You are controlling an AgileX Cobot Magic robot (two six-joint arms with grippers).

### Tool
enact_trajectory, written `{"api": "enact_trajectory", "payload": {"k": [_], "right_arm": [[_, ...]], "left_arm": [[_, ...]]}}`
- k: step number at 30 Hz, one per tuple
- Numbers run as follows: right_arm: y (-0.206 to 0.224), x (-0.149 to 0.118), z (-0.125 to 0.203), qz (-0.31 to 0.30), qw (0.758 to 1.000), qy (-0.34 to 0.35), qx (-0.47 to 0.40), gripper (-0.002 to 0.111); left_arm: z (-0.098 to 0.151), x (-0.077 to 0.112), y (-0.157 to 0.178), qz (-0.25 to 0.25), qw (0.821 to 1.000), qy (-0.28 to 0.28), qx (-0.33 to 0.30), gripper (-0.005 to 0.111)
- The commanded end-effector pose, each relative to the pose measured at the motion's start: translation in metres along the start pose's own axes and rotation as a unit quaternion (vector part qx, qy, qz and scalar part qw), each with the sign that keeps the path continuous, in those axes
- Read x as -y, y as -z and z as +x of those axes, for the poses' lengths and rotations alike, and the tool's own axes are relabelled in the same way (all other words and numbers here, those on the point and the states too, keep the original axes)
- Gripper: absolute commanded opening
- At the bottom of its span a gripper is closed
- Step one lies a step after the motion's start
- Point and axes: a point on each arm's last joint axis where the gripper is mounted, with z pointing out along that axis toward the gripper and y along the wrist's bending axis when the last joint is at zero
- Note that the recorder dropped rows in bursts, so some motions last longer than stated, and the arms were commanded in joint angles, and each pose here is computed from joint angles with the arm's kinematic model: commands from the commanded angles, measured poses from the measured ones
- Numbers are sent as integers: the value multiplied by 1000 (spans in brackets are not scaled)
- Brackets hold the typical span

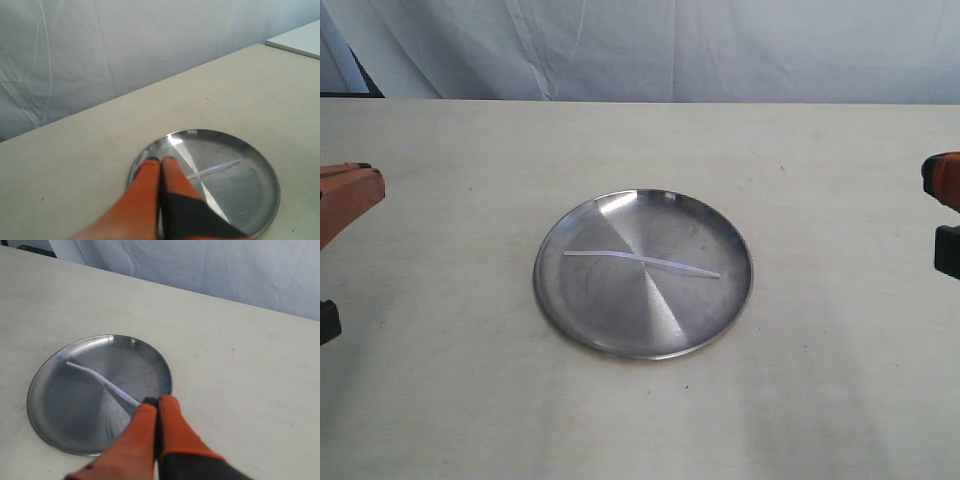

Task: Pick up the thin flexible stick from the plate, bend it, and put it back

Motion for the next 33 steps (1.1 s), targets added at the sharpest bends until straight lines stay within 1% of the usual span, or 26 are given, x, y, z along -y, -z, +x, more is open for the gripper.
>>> {"api": "enact_trajectory", "payload": {"k": [1, 14, 17, 21, 25, 27, 28, 29, 30, 31, 32, 33], "right_arm": [[1, 1, 2, 1, 1000, -4, -1, -1], [1, 1, 2, 2, 1000, -4, -2, -1], [1, -2, 1, -15, 999, -34, 2, -1], [-3, -4, -1, -34, 997, -57, 41, -1], [-14, 7, 3, -21, 989, -99, 104, -1], [-21, 16, 13, -14, 980, -128, 152, -1], [-23, 20, 24, -6, 976, -135, 169, -1], [-22, 22, 30, -3, 974, -137, 180, -1], [-19, 25, 46, 11, 972, -142, 188, -1], [-15, 27, 52, 19, 970, -144, 194, -1], [-10, 30, 69, 38, 967, -148, 204, -1], [-8, 31, 76, 46, 965, -150, 209, -1]], "left_arm": [[1, 0, 1, 0, 1000, 4, 1, 0], [1, 0, 1, 0, 1000, 4, 1, 0], [1, 0, 1, 0, 1000, 4, 1, 0], [1, 0, 1, 0, 1000, 4, 1, 0], [1, 0, 1, 0, 1000, 4, 1, 0], [1, 0, 1, 0, 1000, 4, 1, 0], [1, 0, 1, 0, 1000, 4, 1, 0], [1, 0, 1, 0, 1000, 4, 1, 0], [1, 0, 1, 0, 1000, 4, 1, 0], [1, 0, 1, 0, 1000, 4, 1, 0], [1, 0, 1, 0, 1000, 4, 1, 0], [1, 0, 1, 0, 1000, 4, 1, 0]]}}
